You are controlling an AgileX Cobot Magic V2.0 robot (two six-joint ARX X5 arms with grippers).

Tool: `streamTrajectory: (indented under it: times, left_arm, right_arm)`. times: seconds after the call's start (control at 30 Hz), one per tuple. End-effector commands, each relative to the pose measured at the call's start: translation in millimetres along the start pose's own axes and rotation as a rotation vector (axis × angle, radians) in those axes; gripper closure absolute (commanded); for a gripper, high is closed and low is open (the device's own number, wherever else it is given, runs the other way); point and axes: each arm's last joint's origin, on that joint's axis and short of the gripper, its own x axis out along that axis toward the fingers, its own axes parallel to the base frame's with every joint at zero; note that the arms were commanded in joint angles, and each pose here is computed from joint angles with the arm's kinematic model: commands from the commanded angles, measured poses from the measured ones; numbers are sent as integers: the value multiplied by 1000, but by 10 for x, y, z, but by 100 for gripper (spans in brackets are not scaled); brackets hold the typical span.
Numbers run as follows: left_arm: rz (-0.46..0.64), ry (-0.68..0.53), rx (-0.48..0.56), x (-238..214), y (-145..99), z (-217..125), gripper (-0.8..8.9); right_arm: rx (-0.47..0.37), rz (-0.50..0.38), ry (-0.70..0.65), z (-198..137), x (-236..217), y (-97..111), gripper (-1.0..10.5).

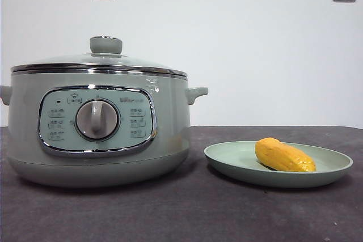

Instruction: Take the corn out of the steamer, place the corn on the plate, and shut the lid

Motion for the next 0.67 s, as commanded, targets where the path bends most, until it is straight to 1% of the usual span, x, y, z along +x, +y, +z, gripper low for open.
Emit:
streamTrajectory:
  times: [0.03, 0.3, 0.33, 0.4, 0.53, 0.57, 0.63, 0.67]
  left_arm:
    - [-1, 8, -5, 14, 2, -42, 817]
    - [-1, 8, -6, 14, 2, -42, 817]
    - [-2, 8, -6, 14, 2, -42, 817]
    - [-1, 8, -6, 14, 2, -42, 817]
    - [-2, 8, -6, 14, 2, -42, 817]
    - [-1, 8, -6, 14, 2, -42, 817]
    - [-1, 8, -6, 14, 2, -42, 817]
    - [-1, 8, -6, 14, 2, -42, 817]
  right_arm:
    - [4, -4, 16, -31, 7, -3, 944]
    - [-6, -13, 61, -76, 5, -12, 944]
    - [-15, -15, 69, -83, 4, -13, 944]
    - [-66, -13, 73, -87, 2, -15, 944]
    - [-124, -29, 31, -63, -42, -57, 944]
    - [-130, -46, 13, -57, -49, -80, 944]
    - [-118, -76, -26, -54, -63, -131, 944]
    - [-110, -76, -53, -61, -70, -159, 944]
